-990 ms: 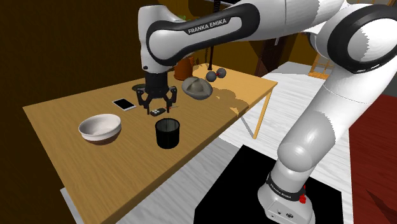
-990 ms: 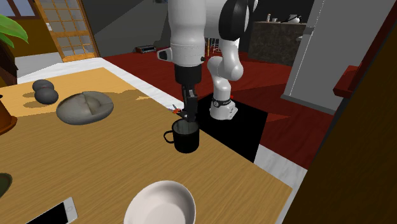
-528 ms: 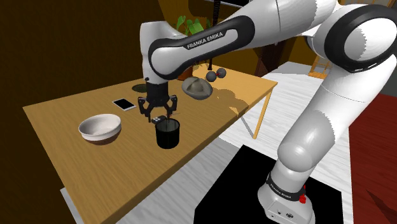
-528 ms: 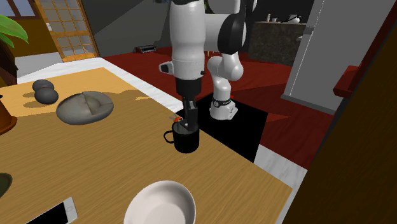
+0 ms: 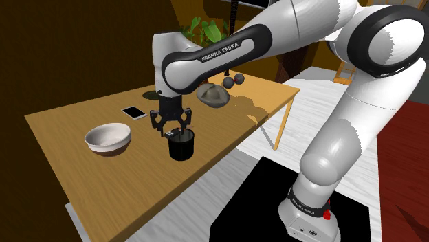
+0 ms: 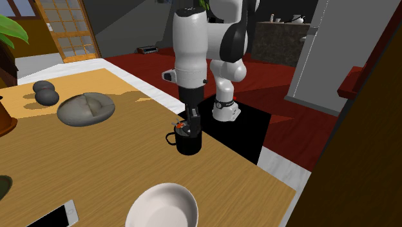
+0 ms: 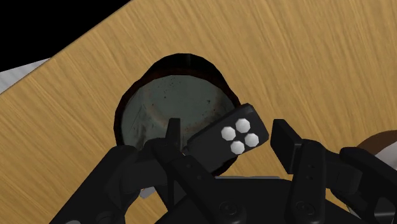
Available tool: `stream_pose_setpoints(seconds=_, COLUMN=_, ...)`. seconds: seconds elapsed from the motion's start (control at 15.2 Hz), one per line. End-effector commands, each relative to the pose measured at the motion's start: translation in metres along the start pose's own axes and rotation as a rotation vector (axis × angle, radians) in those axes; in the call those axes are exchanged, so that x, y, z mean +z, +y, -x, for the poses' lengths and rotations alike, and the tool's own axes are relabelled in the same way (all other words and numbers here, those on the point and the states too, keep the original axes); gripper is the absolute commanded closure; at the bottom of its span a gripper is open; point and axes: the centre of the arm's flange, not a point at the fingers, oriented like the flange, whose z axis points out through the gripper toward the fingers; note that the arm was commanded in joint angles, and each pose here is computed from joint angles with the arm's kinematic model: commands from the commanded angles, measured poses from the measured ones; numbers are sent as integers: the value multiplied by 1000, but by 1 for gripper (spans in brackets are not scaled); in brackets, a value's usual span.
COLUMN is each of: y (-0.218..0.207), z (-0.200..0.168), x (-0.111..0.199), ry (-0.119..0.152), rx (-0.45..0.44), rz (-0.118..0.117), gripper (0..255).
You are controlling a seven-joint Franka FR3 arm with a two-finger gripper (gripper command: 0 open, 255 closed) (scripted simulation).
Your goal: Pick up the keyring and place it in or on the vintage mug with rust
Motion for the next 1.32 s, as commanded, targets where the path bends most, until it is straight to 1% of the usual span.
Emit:
stream_pose_setpoints(seconds=0.0, y=0, z=0, x=0, ry=0, rx=0, rz=0, gripper=255)
stream_pose_setpoints(seconds=0.07, y=0, z=0, x=0, ry=0, rx=0, rz=0, gripper=255)
stream_pose_setpoints(seconds=0.13, y=0, z=0, x=0, ry=0, rx=0, rz=0, gripper=0)
stream_pose_setpoints(seconds=0.46, y=0, z=0, x=0, ry=0, rx=0, rz=0, gripper=0)
stream_pose_setpoints(seconds=0.73, y=0, z=0, x=-50, ry=0, rx=0, rz=0, gripper=0)
stream_pose_setpoints(seconds=1.25, y=0, z=0, x=-50, ry=0, rx=0, rz=0, gripper=0)
